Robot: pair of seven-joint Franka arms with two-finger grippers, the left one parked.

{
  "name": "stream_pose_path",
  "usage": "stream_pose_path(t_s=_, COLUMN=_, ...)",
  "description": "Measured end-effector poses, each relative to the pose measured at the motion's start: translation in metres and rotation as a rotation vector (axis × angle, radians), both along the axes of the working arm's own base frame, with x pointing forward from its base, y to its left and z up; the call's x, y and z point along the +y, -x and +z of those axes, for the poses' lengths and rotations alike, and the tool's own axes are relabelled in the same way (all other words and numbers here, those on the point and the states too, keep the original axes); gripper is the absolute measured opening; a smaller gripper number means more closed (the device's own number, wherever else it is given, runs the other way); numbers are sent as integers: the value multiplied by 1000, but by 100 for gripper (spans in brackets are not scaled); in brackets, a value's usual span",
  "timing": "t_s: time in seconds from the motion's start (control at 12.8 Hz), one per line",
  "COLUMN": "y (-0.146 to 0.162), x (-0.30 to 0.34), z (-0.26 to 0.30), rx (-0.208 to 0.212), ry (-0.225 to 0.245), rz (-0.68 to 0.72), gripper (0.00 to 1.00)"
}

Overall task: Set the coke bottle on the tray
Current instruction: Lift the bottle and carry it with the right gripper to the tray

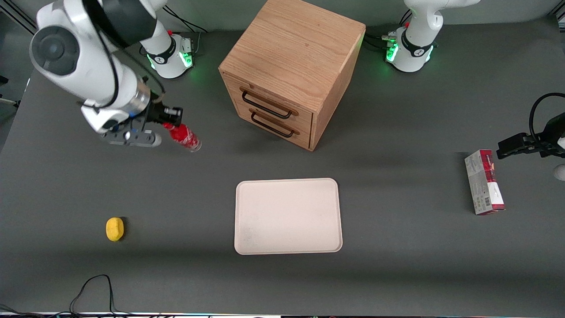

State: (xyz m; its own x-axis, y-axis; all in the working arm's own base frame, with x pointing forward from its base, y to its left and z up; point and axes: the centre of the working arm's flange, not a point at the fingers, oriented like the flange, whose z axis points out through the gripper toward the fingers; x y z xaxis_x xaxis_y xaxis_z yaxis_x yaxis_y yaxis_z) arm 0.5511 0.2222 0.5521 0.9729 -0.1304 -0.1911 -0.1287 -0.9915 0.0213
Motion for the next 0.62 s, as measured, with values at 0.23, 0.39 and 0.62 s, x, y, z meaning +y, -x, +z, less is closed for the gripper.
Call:
stream_pose_path(t_s=0.23, y=-39, x=19, z=-11, rx=13, ry=33, rz=5, gripper=31)
stream_pose_path(t_s=0.39, y=-61, x=32, z=-33, rx=10, ry=51, rz=-12, gripper=31)
stream_pose_path(t_s=0.62, y=-111, x=75, z=-94, rx=-62, ry=57, rz=-88, gripper=31)
